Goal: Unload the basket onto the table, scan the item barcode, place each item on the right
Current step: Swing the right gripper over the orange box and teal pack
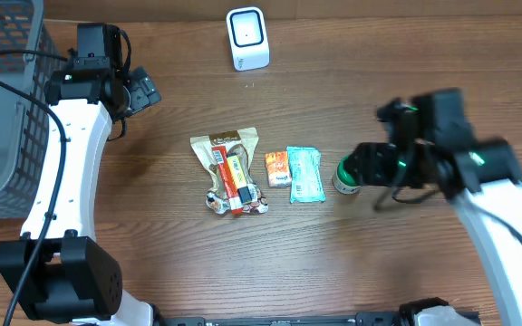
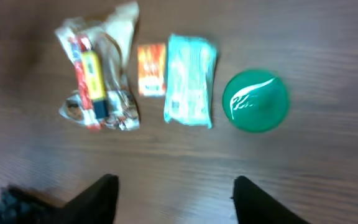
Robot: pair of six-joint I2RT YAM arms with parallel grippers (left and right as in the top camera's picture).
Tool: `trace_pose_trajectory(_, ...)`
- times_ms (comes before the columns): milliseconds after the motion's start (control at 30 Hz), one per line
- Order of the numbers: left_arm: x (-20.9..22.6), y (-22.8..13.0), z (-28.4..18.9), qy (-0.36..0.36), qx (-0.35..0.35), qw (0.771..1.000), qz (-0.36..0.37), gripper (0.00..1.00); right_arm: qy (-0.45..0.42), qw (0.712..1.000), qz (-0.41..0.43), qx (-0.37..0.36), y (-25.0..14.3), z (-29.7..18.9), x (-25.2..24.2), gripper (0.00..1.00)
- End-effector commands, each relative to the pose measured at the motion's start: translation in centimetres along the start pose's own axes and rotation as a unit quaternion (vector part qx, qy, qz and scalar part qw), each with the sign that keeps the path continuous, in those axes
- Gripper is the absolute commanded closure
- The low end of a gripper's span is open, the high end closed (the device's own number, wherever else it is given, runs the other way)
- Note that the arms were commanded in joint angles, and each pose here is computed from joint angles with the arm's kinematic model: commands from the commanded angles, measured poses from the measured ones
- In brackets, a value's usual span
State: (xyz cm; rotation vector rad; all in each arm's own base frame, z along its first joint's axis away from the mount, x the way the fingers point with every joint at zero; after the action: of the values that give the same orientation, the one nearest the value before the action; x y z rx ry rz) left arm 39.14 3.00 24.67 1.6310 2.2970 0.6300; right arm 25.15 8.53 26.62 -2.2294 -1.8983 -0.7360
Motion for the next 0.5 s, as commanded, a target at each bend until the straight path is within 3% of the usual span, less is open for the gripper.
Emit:
trace_pose_trajectory(0,0.2,0.3,-0.4,0.000,-0.007,1.000,0.008,0.00,0.002,0.998,-0.024,0.053,0.5,3.4,1.2,0.44)
trace_pose_trajectory(167,0.2,0.3,-0.4,0.000,-0.007,1.000,0.008,0.00,0.001,0.994,-0.078,0.082,1.1,8.6,3.1,0.48)
trace_pose_trajectory(267,0.2,0.3,-0.4,0.000,-0.007,1.000,0.008,0.00,0.002,0.992,-0.097,0.075,1.6,10.9,4.0,0.57)
trace_pose_trajectory(467,0.2,0.3,-0.4,0.000,-0.007,1.000,0.008,0.00,0.018,0.990,-0.123,0.062,2.4,14.0,5.4,0.60)
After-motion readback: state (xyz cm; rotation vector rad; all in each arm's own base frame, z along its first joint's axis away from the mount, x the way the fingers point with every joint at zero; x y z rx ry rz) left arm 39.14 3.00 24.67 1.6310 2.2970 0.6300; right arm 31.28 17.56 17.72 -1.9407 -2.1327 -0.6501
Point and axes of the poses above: each gripper's point midway between its finger pads, its own z axis out along the fingers, its own x axis along the line the jaws close on, y = z × x, the point moved 7 cm from there along -z, back along the fingers, and after that the axes turned 13 degrees about z, right-handed, at the moved point
